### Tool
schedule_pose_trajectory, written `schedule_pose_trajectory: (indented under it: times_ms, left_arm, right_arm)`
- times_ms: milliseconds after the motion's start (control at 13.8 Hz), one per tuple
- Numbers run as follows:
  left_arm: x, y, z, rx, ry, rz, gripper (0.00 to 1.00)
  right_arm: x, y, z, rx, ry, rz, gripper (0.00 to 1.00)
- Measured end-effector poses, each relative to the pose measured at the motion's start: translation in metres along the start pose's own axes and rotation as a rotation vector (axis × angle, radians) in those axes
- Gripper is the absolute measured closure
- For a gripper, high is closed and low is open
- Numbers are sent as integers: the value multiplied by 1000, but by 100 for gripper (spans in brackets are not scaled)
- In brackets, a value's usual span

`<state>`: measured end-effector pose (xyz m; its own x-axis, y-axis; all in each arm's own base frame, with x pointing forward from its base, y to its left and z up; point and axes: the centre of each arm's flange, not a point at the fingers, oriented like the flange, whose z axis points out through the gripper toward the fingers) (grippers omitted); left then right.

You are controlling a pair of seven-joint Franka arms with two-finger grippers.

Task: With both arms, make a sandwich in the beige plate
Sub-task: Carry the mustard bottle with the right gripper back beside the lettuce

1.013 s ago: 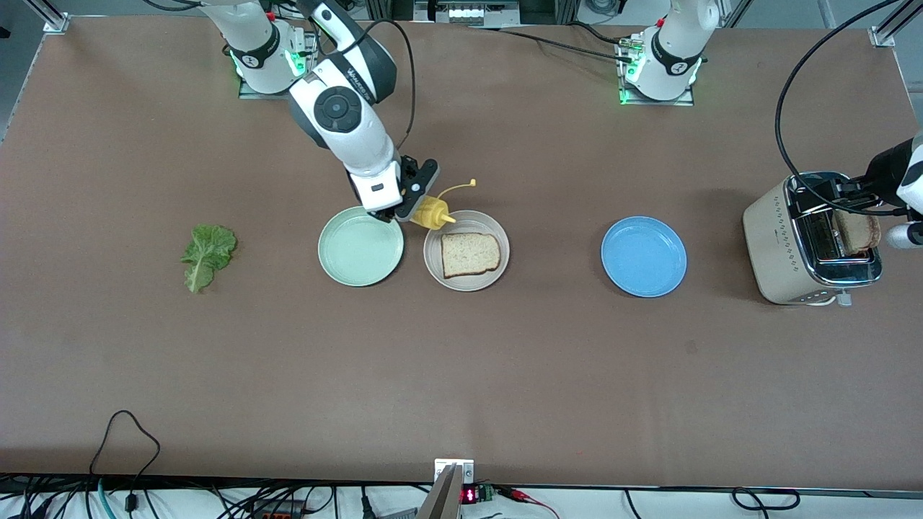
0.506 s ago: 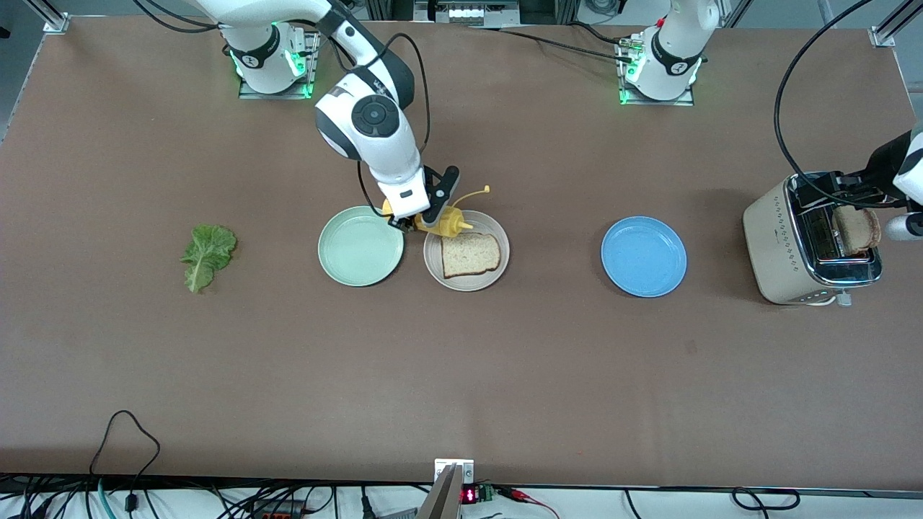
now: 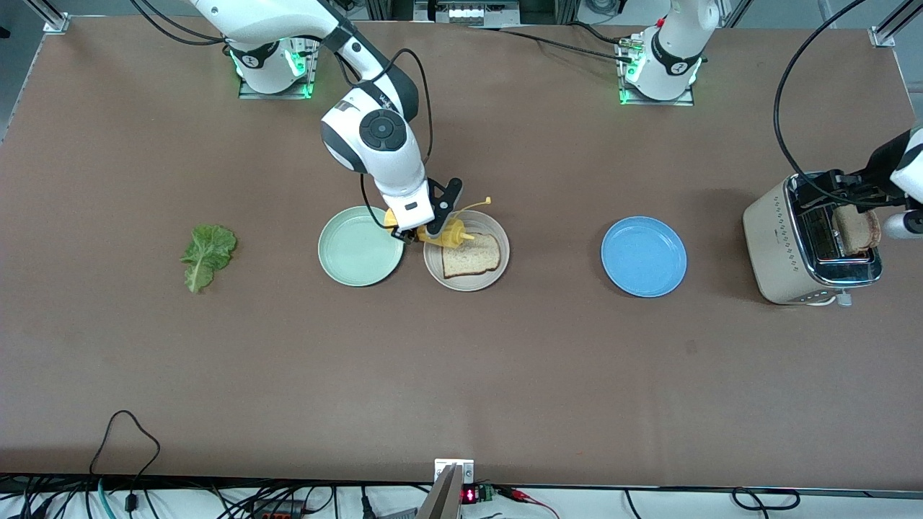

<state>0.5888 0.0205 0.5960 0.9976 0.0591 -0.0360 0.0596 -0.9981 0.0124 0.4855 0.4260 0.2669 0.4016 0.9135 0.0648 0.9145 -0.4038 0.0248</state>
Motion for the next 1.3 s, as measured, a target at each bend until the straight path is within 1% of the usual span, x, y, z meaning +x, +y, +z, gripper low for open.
schedule_pose_trajectory:
  times_ms: [145,289,579,651,723,868,940,1157,1230,1302]
  left_arm:
    - [0,0,-1,0,1,0,0]
    - [2,-1,2,0,-3,-1,0]
    - [3,3,4,-1,-6,6,0]
    - [3,2,4,-1,-6,4,0]
    - [3,1,4,-1,-6,3,0]
    - [3,1,4,0,-6,2,0]
    - [3,1,4,0,-7,4,0]
    - [2,9,3,-1,-6,24,0]
    - [2,12,3,-2,-5,30,0]
    - [2,12,3,-2,-5,30,0]
  right_arm:
    - [-2,6,1,-3,-2,16,42]
    - [-12,27,-2,-16,-1,48,42]
    - [-53,92,-36,-68,20,64,42]
    - [-65,103,-48,-69,33,66,42]
    - [-78,111,-60,-54,52,55,42]
    - [-105,128,-80,3,108,15,42]
    - [-121,137,-88,35,146,-6,42]
    - [-174,165,-102,128,265,-34,42]
    - [-199,178,-106,164,323,-46,42]
    - [-216,187,-108,184,359,-56,42]
